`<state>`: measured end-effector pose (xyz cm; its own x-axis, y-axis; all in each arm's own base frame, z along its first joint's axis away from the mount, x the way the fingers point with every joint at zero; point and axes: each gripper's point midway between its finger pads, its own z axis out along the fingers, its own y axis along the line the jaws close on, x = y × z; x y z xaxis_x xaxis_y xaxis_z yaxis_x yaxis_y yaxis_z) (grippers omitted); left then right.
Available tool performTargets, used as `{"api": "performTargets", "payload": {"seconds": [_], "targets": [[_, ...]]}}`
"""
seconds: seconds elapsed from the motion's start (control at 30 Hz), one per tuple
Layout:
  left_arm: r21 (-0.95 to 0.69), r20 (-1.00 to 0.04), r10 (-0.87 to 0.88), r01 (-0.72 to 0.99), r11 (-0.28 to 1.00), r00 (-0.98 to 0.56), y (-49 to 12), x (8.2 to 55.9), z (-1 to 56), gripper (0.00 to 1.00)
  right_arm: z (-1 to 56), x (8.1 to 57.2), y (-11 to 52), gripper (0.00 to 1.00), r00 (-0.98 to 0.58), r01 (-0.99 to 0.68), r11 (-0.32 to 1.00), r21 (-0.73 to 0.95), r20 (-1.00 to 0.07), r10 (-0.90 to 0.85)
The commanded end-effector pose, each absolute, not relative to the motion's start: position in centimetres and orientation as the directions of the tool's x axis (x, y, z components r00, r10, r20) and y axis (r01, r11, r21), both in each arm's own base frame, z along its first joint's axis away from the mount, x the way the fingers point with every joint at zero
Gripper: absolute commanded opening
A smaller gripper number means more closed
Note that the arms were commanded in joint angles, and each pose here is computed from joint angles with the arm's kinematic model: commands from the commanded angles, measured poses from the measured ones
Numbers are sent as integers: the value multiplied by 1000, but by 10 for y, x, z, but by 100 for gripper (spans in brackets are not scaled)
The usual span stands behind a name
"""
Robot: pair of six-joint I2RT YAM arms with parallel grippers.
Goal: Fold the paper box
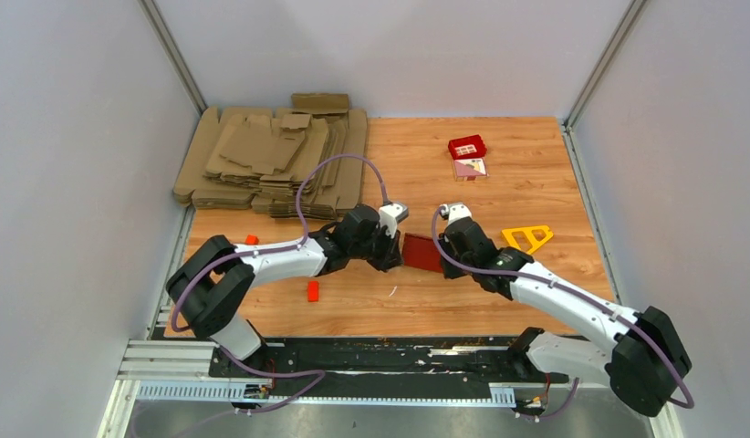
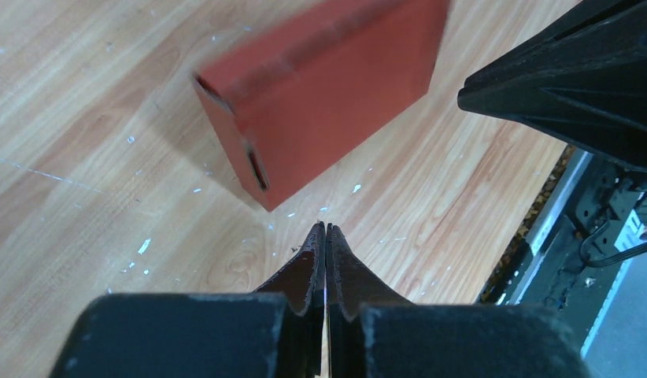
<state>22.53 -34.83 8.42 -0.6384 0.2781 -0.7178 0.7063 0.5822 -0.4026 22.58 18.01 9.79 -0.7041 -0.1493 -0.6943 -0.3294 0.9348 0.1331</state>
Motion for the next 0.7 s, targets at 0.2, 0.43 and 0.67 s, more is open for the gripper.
{"api": "performTargets", "payload": {"seconds": [0.2,0.43,0.67], "targets": [[-375,-756,258,721,583,-602,-348,231,102,0,105,230,189,0,-705,-372,916,147,-687,-176],[-342,-771,254,716,608,-584,-341,235,114,0,135,249,194,11,-640,-430,890,151,-746,-183],[-398,-720,240,671,625,-651,-348,222,85,0,140,319,202,0,-643,-332,919,212,-763,-56]]}}
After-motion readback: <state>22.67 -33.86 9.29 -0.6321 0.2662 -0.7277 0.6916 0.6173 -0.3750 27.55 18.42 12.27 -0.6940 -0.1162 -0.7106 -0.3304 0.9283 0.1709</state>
